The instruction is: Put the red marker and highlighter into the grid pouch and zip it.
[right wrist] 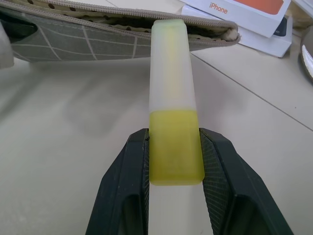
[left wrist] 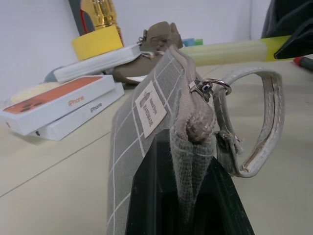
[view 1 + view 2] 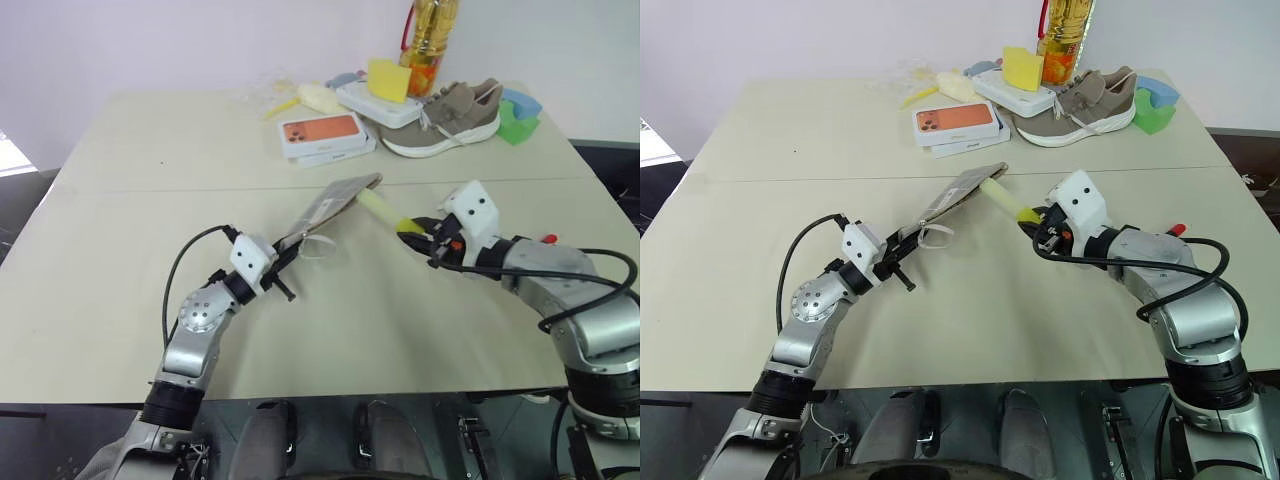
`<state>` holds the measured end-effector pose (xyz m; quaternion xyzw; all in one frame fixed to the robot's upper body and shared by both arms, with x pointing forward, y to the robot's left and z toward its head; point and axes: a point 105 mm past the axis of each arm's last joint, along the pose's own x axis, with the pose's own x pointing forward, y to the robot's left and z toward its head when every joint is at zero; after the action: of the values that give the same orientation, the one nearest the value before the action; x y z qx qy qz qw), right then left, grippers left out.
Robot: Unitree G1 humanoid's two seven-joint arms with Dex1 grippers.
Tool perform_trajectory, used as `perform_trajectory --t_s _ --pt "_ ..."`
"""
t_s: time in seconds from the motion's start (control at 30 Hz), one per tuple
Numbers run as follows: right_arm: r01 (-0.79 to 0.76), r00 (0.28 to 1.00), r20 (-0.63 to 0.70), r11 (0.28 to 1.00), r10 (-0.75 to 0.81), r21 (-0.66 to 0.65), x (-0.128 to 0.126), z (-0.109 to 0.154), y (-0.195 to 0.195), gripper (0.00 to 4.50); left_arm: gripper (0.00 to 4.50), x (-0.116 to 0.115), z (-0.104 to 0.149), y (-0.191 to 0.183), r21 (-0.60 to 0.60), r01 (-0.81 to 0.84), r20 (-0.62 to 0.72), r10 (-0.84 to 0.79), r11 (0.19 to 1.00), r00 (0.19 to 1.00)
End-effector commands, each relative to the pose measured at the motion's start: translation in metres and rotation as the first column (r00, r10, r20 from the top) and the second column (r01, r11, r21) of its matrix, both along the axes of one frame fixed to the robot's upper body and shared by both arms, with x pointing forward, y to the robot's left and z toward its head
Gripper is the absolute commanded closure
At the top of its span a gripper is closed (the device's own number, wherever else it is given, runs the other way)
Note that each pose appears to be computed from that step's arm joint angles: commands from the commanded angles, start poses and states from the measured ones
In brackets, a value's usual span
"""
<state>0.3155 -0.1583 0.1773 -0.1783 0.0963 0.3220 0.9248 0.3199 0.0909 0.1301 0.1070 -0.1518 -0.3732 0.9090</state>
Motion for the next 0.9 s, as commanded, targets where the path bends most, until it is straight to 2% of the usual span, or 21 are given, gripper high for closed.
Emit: perform_trajectory --t_s 0.03,0.4,0.57,0.9 --pt "-0.033 0.999 0.035 0.999 0.034 -0.024 -0.005 0.01 0.003 3.62 4.5 -0.008 0.012 -0.008 0.022 0.058 0.058 -0.059 0.998 0.997" --pt "-0.135 0.991 -0.004 0.98 0.136 -0.149 -0.023 0.007 0.004 3.62 4.5 -0.015 0.002 -0.003 0.143 0.132 0.063 -0.142 0.981 0.988" --pt "-0.205 0.979 -0.046 0.957 0.2 -0.207 -0.032 0.001 0.007 3.62 4.5 -0.018 0.0 -0.002 0.183 0.162 0.066 -0.177 0.97 0.982" --pt "-0.372 0.928 -0.107 0.885 0.357 -0.28 -0.048 -0.007 0.031 3.62 4.5 -0.038 -0.002 -0.013 0.288 0.323 0.063 -0.355 0.902 0.933"
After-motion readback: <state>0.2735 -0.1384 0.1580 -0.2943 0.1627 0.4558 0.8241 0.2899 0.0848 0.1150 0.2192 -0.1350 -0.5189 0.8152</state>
